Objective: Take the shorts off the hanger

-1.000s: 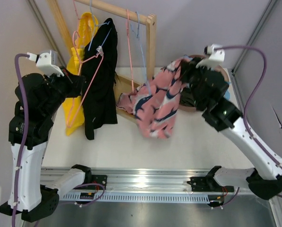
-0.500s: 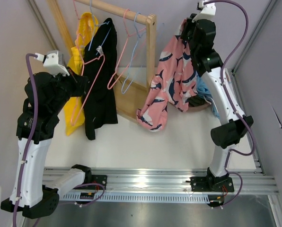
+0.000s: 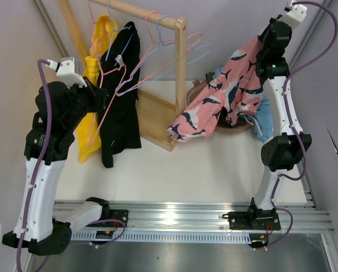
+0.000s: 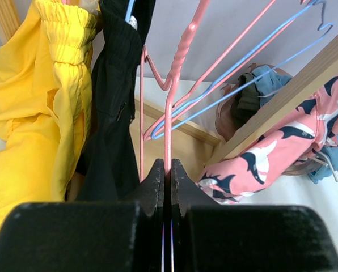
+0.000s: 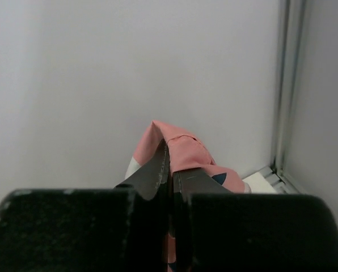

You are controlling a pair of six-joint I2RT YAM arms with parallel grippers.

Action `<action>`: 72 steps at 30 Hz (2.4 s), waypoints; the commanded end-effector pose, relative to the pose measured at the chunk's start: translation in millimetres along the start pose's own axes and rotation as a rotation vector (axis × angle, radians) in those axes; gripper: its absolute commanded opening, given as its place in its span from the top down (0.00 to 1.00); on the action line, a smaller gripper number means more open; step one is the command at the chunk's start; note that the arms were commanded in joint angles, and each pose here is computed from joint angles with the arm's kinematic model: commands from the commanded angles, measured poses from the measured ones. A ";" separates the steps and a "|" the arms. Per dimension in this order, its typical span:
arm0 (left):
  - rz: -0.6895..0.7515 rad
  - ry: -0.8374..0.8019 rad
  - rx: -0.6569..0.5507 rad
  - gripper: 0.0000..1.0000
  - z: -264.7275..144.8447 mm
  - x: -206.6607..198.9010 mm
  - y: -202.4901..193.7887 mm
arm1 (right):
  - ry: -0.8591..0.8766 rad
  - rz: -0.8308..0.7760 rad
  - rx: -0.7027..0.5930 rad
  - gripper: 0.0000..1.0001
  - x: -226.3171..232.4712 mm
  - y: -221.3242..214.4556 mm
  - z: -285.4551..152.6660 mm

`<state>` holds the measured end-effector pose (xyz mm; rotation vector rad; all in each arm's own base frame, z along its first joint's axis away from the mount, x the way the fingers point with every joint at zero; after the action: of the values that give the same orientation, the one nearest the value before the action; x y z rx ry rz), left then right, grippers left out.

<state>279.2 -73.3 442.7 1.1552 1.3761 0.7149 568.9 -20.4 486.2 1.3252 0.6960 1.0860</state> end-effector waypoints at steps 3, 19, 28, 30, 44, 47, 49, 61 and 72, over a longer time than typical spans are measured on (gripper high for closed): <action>0.031 -0.111 -0.092 1.00 5.8 -25.4 32.3 | 0.120 0.026 0.087 0.38 13.4 -47.3 -12.6; 0.098 -0.376 -0.107 1.00 74.0 -95.9 98.7 | 0.225 0.027 0.429 0.01 10.7 -220.5 -206.4; 0.035 -0.443 0.018 1.00 122.3 -115.8 69.0 | 0.259 0.081 0.443 0.01 -16.7 -211.4 -251.9; 0.035 -0.429 0.038 1.00 127.2 -113.2 61.2 | 0.261 0.079 0.455 0.00 -21.3 -214.1 -258.4; 0.139 -0.258 -0.011 0.29 77.9 -78.6 62.4 | 0.292 0.126 0.486 0.01 -25.9 -216.0 -292.2; 0.163 -0.175 -0.040 0.27 77.5 -62.1 73.3 | 0.300 0.129 0.495 0.01 -25.4 -217.8 -300.0; 0.147 -0.121 -0.047 0.27 82.4 -46.1 80.3 | 0.303 0.127 0.503 0.01 -26.2 -218.5 -305.0; 0.156 -0.046 -0.145 0.27 136.2 -13.5 118.3 | 0.305 0.056 0.489 0.01 -39.8 -205.4 -317.2; 0.133 0.021 -0.072 0.39 199.1 14.7 86.7 | 0.291 0.040 0.471 0.01 -49.4 -196.2 -313.1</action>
<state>492.4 -79.3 458.1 1.2531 1.3439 0.7945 310.7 87.3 218.1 1.6182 1.2517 1.1876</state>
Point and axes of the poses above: each gripper's point midway between its finger pads, its own z axis out along the fingers, its own x axis along the line the jaws close on, y = z × x, the point moved 1 cm from there along -z, back along the fingers, and after that the axes turned 6 degrees about -z, right-handed, at the moved point
